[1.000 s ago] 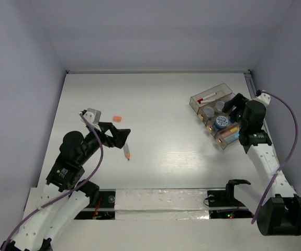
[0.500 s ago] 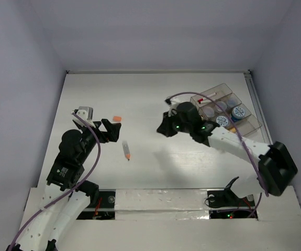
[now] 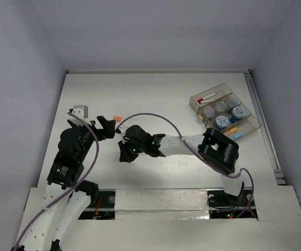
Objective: Sort the stationery into containers
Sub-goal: Move the pen to the center of the board.
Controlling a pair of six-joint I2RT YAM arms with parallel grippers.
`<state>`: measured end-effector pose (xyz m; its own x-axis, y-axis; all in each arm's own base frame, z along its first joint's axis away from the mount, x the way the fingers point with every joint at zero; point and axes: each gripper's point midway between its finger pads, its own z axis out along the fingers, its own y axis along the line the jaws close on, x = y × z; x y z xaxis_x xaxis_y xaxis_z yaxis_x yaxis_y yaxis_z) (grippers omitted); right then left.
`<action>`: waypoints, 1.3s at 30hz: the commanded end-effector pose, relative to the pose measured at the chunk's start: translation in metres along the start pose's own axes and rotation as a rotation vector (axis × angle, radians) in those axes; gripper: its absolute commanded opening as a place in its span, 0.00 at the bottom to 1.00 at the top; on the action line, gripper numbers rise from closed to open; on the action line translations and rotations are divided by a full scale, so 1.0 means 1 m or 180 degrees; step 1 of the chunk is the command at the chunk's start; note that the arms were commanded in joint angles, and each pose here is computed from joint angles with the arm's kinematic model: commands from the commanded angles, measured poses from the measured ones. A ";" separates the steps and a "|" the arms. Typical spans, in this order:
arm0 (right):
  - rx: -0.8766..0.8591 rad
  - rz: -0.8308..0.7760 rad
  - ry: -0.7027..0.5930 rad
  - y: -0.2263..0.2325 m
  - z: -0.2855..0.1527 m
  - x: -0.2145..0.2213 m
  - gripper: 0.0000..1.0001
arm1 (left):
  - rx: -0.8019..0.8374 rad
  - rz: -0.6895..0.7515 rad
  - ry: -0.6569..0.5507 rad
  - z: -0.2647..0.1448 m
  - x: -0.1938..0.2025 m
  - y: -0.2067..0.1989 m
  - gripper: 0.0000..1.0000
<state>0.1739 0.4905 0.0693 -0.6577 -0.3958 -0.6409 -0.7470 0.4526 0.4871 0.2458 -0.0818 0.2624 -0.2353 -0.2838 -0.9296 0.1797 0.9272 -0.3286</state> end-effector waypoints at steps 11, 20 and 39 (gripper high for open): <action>0.0951 0.0049 0.0095 -0.057 0.008 0.015 0.00 | 0.0098 -0.0055 -0.0119 0.003 -0.014 -0.006 0.99; 0.1480 0.0175 -0.0128 -0.104 -0.008 -0.003 0.00 | 0.0118 -0.0054 -0.0117 0.003 -0.013 -0.007 0.99; 0.1361 0.0418 -0.0441 -0.127 -0.017 -0.047 0.76 | 0.0169 -0.0048 -0.0099 0.003 -0.012 -0.009 0.99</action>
<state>0.2940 0.4279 0.0367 -0.6967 -0.2442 -0.6745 -0.5219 0.8176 0.2431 0.2468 -0.0856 0.2591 -0.2602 -0.2878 -0.9217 0.1991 0.9181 -0.3428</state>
